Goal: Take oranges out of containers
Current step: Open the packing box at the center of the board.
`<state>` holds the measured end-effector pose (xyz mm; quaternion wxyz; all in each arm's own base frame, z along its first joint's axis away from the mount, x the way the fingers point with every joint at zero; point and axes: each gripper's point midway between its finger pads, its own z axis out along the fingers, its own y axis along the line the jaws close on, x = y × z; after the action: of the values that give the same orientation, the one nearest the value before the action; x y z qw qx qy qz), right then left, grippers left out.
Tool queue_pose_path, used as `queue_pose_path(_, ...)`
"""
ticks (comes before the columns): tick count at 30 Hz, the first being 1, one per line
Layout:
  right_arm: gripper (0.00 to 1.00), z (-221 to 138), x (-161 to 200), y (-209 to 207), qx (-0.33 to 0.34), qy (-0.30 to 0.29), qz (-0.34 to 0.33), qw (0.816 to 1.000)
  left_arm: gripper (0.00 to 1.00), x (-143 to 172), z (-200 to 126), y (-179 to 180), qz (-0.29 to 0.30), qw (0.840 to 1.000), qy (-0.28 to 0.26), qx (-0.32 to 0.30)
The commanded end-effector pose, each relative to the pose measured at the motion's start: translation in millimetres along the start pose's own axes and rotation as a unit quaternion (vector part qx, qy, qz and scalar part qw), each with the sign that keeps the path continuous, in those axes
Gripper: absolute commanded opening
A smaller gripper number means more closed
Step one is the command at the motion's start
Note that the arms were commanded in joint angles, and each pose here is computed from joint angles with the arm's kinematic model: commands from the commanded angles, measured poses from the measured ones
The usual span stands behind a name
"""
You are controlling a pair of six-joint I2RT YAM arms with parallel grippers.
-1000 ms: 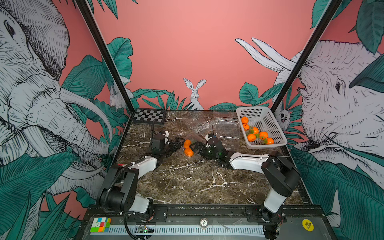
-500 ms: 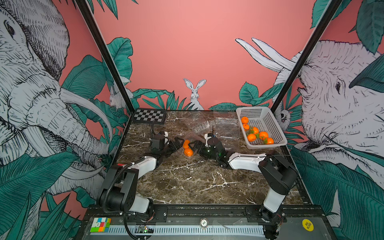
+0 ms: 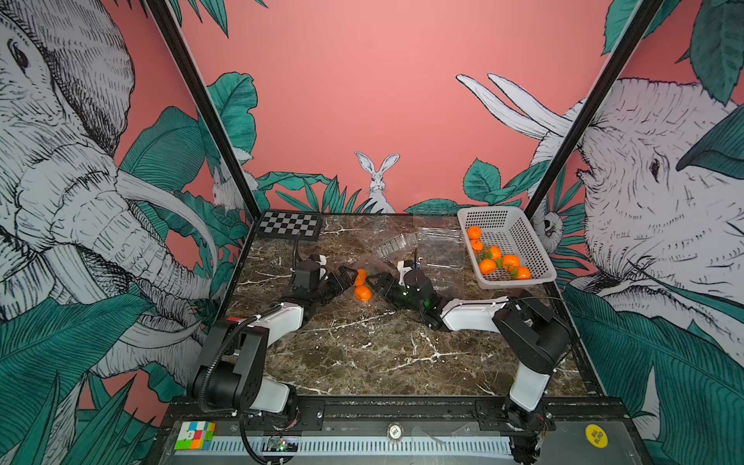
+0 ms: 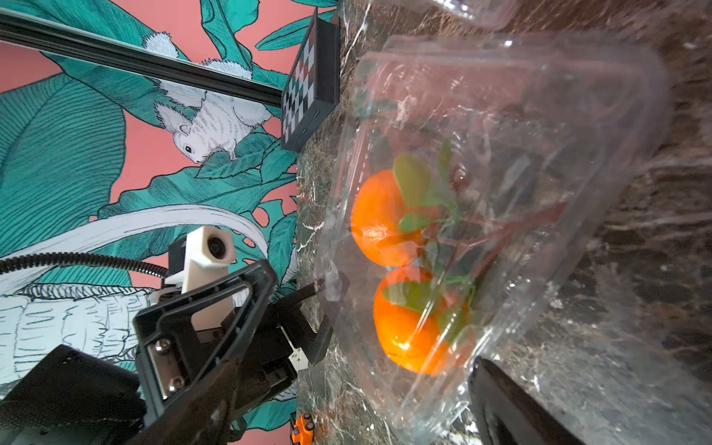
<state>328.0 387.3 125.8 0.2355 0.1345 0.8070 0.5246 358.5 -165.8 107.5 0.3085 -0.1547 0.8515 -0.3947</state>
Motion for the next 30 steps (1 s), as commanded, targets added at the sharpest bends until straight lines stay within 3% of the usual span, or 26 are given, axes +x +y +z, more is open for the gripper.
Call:
queue_pose_path(1,0.91,0,-5,13,-0.033,-0.009,0.008,0.999,0.99,3,2,0,-0.002,1.000,0.001,0.001)
queue_pose_path(30,0.84,-5,-7,-1,-0.041,-0.020,0.043,0.998,0.96,12,9,15,-0.011,1.000,0.009,-0.013)
